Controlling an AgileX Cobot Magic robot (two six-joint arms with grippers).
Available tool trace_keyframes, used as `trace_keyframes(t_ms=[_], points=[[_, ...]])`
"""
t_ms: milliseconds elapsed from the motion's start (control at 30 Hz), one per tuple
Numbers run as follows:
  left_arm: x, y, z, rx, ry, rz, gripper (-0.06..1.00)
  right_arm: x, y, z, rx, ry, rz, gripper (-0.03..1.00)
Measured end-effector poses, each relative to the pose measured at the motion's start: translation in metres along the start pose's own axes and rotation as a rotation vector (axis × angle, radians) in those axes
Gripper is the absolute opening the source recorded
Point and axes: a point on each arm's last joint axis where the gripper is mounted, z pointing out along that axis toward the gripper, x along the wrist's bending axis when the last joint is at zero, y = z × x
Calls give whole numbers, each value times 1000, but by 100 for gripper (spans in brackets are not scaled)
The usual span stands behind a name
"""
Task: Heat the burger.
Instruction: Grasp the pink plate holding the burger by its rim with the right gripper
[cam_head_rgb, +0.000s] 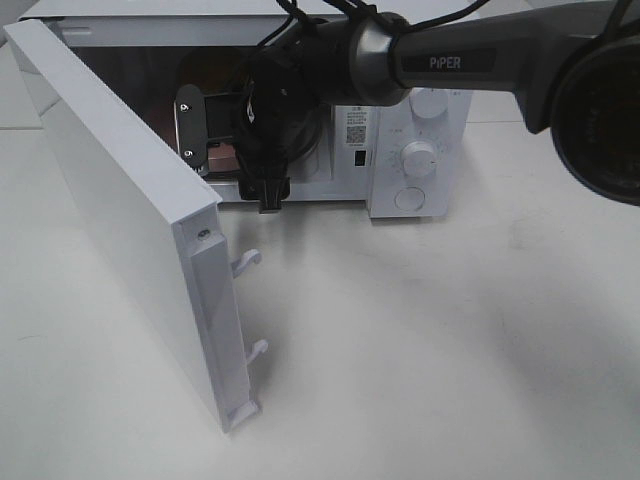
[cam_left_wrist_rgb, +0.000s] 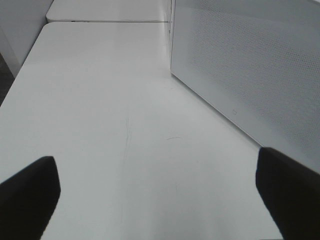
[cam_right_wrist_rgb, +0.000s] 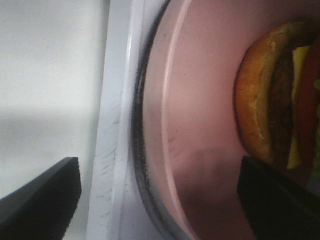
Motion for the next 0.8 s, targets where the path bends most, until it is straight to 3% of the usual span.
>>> trace_keyframes(t_ms=[533, 700, 767, 800], points=[[0, 0, 0, 0, 0, 0, 99, -7, 1, 20, 2, 1, 56, 78], [0, 0, 0, 0, 0, 0, 99, 5, -1, 32, 3, 37, 68, 64], [0, 0, 0, 0, 0, 0, 99, 6, 0, 31, 3, 53, 62, 50], [0, 0, 0, 0, 0, 0, 99, 6, 0, 31, 3, 53, 62, 50]])
